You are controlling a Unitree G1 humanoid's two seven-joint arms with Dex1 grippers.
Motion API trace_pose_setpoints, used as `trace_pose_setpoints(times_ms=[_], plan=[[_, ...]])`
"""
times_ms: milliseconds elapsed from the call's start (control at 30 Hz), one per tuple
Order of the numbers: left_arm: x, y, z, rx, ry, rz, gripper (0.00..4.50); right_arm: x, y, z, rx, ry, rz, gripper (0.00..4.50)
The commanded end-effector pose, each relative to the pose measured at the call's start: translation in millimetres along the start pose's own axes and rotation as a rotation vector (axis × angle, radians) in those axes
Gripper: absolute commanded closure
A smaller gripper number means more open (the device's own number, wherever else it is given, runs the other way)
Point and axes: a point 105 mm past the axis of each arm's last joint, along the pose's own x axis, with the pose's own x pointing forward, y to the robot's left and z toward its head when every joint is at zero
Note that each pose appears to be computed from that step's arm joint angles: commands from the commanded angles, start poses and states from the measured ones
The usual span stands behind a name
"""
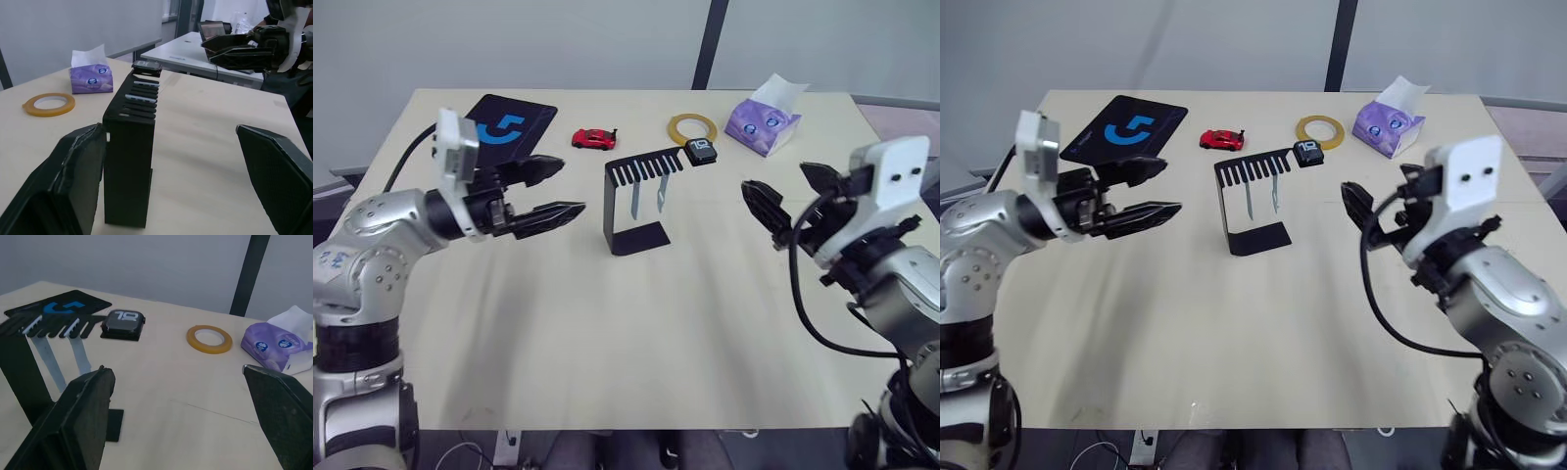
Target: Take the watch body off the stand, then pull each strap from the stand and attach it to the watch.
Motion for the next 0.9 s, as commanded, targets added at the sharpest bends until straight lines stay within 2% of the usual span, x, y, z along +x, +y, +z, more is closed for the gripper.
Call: trace_pose_setpoints(times_ms=[33, 400, 900], plan=[[15.1, -4.4, 19.1, 0.078, -0.031, -0.056, 0.0, 13.5, 8.7, 9.2, -0.016, 0.001, -0.015, 0.04], [42.7, 2.1, 17.2, 0.131, -0.051, -0.077, 0.0, 47.8, 22.9, 14.4, 0.048, 0.036, -0.088, 0.04], [44.3, -0.3, 17.8, 0.152, -0.064, -0.062, 0.0, 69.5, 29.6, 21.7, 0.084, 0.033, -0.112, 0.04]])
